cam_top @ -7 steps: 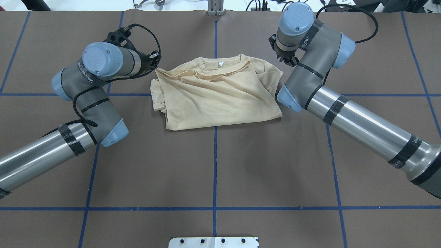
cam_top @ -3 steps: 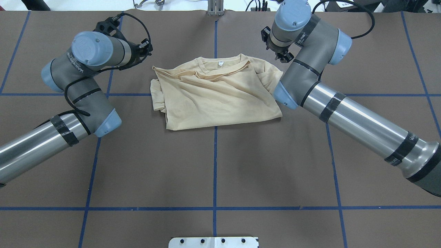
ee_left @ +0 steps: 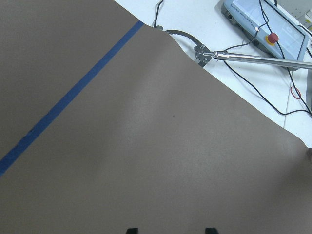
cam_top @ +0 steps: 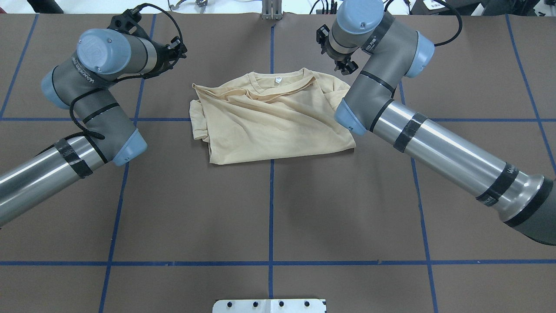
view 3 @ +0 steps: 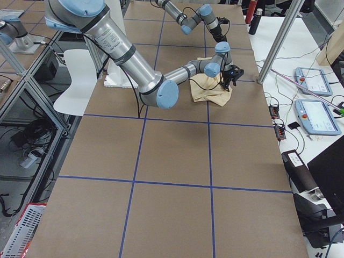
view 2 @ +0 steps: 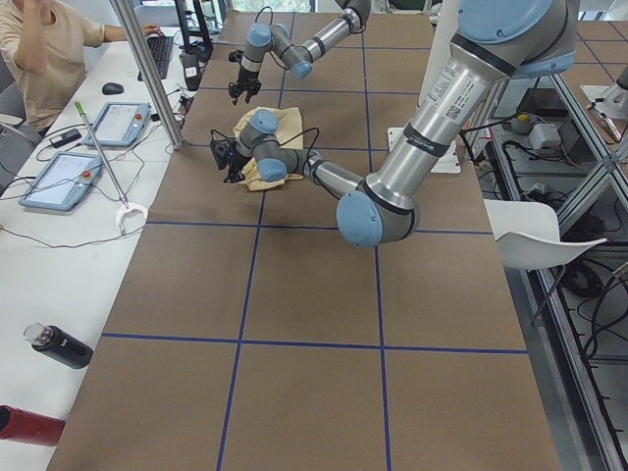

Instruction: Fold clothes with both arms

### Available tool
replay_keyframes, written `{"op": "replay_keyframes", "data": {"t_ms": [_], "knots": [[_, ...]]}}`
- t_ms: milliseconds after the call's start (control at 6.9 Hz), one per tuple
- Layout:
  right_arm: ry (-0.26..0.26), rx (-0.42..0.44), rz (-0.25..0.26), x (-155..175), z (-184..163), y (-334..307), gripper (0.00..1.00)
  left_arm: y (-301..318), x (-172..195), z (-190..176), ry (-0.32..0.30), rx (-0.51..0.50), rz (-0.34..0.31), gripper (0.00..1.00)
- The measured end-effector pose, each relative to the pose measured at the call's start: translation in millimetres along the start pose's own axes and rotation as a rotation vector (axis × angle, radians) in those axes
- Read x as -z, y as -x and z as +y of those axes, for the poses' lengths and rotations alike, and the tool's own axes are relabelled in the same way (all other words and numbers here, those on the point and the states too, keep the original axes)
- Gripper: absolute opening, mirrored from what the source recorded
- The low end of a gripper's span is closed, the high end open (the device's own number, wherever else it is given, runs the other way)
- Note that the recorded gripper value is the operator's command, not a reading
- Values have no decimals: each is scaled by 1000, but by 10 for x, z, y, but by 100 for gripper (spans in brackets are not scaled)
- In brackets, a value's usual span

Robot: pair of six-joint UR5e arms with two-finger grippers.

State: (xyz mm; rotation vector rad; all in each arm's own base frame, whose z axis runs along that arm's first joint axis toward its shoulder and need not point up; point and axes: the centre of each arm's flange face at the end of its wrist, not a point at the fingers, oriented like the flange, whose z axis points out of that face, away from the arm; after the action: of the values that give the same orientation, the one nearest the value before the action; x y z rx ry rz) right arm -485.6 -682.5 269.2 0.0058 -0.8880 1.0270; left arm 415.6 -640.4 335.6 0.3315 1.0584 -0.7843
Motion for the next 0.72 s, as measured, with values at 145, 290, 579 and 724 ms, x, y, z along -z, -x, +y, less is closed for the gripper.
{"op": "replay_keyframes", "data": {"t_ms": [145, 290, 579, 724], "knots": [[8, -24, -3, -34, 133, 64, 73, 12, 19, -8, -1, 0, 3, 55], [17, -30, -9, -133, 230, 59, 73, 48, 25, -14, -3, 1, 1, 55], [26, -26, -17, -295, 313, -3, 73, 85, 27, -23, -12, 2, -1, 55], [22, -21, -17, -337, 364, -26, 70, 93, 25, -24, -15, 1, -2, 55]]}}
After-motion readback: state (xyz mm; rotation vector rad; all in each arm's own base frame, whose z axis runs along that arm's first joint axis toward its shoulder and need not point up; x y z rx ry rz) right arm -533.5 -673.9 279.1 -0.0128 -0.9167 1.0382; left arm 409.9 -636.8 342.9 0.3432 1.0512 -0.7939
